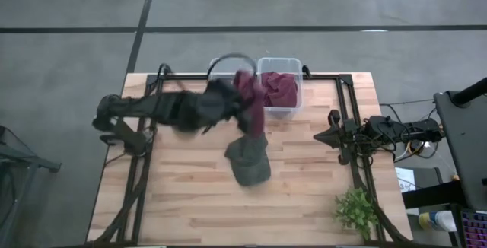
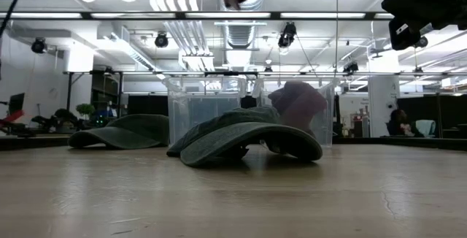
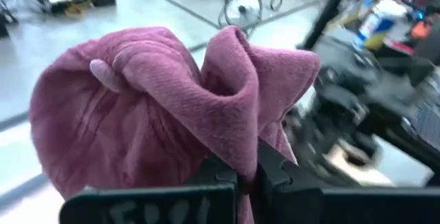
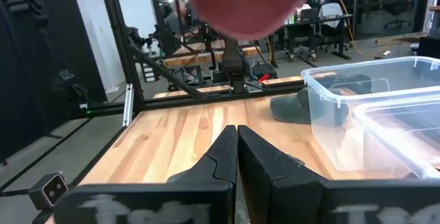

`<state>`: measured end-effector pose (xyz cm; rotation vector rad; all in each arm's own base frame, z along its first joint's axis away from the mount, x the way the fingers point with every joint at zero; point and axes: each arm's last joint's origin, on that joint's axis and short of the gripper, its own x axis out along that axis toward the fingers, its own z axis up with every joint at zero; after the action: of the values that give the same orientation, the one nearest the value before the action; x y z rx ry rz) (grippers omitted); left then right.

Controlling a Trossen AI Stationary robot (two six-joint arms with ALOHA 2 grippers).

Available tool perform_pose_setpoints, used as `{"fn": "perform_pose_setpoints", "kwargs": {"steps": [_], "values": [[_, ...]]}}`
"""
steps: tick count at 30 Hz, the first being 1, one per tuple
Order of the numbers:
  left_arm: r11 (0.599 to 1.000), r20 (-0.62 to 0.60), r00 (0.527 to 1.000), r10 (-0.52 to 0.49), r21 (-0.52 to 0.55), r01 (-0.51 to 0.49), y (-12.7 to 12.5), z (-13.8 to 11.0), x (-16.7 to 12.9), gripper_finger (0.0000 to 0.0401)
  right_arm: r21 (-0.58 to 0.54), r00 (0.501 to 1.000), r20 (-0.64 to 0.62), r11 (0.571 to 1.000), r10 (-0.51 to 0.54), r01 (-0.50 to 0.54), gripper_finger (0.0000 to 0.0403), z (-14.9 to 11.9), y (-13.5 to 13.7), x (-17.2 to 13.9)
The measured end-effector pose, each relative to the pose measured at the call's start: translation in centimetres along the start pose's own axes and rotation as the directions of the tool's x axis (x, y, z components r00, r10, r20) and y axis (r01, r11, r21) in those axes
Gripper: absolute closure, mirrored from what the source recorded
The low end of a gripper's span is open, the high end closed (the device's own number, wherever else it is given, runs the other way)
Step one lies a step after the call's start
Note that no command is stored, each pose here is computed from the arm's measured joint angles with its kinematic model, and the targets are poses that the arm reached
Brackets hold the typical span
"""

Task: Pick & Place hat
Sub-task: Put the red cap into the right transparent bin

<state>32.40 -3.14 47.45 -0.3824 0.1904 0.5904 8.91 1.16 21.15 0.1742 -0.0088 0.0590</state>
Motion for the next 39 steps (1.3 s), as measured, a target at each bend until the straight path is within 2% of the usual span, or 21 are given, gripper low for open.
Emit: {"fn": "perform_pose_setpoints", "kwargs": {"steps": [3, 9, 20, 31, 34, 37, 39], "values": [[1.0, 0.06, 0.998, -0.003, -0.009, 0.004, 1.2, 1.3, 3.1, 0.0394, 0.0, 1.0, 0.0, 1.0, 0.0, 0.0, 0.0394, 0.0, 0.0, 0.0], [0.994, 0.161, 0.984, -0.075, -0.07, 0.087, 3.7, 3.0, 8.9, 0.0394, 0.005, 1.0, 0.0, 1.0, 0.0, 0.0, 0.0394, 0.0, 0.0, 0.0], [0.995, 0.131, 0.991, 0.003, -0.098, 0.01, 7.4, 0.8, 17.5, 0.0394, 0.016, 1.0, 0.001, 1.0, 0.0, 0.0, 0.0394, 0.0, 0.0, 0.0], [0.997, 0.114, 0.992, 0.061, -0.055, -0.055, 8.9, -1.0, 23.1, 0.0394, 0.046, 1.0, 0.0, 0.999, 0.0, 0.0, 0.0394, 0.0, 0.0, 0.0], [0.996, 0.076, 0.994, 0.081, -0.041, -0.079, 9.1, -1.6, 24.4, 0.0394, 0.046, 1.0, 0.0, 0.999, 0.0, 0.0, 0.0394, 0.0, 0.0, 0.0], [0.991, 0.023, 0.991, 0.133, -0.021, -0.133, 9.2, -2.2, 25.3, 0.0394, 0.045, 1.0, 0.0, 0.999, 0.0, 0.0, 0.0394, 0.0, 0.0, 0.0], [0.987, 0.026, 0.987, 0.16, -0.009, -0.159, 9.1, -1.7, 25.3, 0.0394, 0.045, 1.0, 0.0, 0.999, 0.0, 0.0, 0.0394, 0.0, 0.0, 0.0]]}}
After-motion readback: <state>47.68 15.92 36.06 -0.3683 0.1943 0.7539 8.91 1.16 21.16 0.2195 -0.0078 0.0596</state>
